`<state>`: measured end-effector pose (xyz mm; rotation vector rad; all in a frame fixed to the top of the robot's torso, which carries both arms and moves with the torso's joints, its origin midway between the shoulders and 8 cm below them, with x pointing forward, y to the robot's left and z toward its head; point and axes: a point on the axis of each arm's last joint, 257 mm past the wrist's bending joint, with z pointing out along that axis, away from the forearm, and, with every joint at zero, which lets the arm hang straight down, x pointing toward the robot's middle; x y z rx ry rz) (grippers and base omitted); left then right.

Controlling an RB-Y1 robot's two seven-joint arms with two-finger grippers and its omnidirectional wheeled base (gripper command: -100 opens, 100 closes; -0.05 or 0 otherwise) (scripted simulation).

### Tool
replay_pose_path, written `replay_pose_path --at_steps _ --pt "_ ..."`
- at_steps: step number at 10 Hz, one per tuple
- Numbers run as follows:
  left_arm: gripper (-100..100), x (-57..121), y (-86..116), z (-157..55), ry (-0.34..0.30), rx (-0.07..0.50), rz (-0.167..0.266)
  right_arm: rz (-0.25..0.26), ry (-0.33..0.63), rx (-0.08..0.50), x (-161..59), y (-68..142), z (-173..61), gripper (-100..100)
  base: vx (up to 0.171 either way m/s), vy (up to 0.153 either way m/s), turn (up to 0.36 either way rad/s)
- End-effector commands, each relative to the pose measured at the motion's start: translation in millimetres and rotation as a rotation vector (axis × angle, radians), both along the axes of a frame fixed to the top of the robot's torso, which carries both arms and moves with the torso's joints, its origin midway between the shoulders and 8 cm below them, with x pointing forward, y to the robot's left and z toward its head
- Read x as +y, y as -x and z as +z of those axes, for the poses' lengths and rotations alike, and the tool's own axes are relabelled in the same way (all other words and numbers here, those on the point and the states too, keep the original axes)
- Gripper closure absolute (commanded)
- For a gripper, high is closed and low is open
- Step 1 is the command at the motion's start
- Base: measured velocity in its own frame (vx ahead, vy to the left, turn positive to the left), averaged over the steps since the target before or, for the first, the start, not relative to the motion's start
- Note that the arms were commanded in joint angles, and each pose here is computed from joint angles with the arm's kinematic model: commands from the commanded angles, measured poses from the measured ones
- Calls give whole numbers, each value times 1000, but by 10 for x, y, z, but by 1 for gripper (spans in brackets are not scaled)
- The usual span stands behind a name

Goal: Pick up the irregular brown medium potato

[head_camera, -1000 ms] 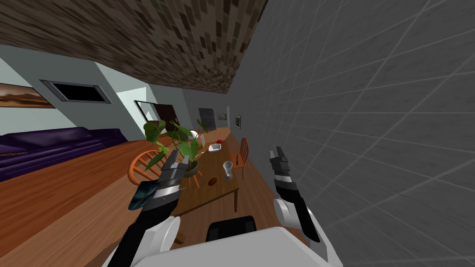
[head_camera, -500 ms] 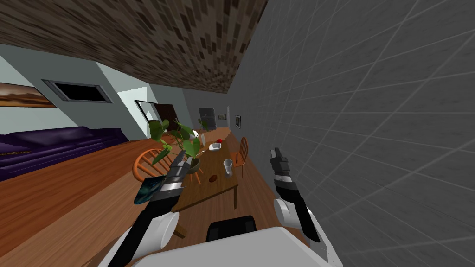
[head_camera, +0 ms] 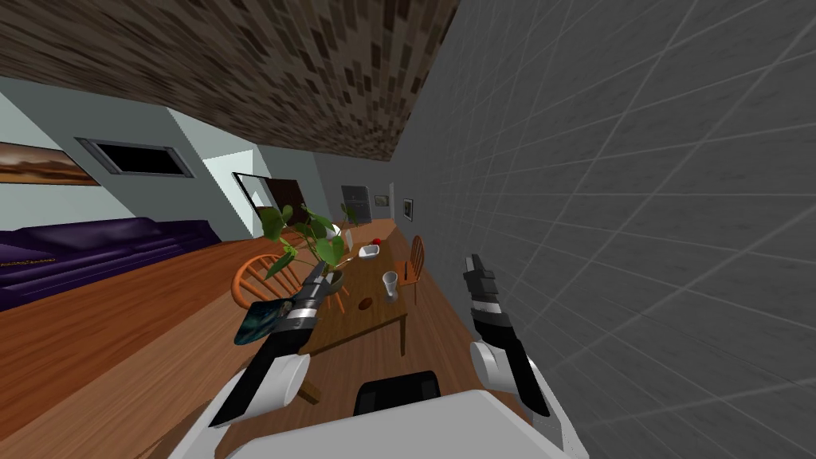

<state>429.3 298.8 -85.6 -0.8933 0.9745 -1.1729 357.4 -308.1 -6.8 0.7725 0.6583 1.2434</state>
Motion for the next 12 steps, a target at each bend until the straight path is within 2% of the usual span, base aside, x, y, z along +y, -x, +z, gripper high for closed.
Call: replay_pose_path --at_steps 1,3,4,6,7,11,12 --pt "-100 87 -138 -171 8 51 8 0 0 0 0 0 0 0 -35 -37 -4" --pt "-100 221 -299 -396 21 117 22 0 0 0 0 0 0 0 -42 -45 -6" --pt "-100 239 -308 -482 23 135 26 0 0 0 0 0 0 0 -21 -36 -1" --pt "-100 398 -456 -778 44 217 48 0 0 0 0 0 0 0 -18 -44 -8" --pt "-100 402 -457 -797 45 221 49 0 0 0 0 0 0 0 -13 -37 -1" --pt "-100 649 -632 -1278 92 350 91 0 0 0 0 0 0 0 -16 -41 -9" --pt "-100 655 -629 -1307 93 356 92 0 0 0 0 0 0 0 -5 -32 -5"
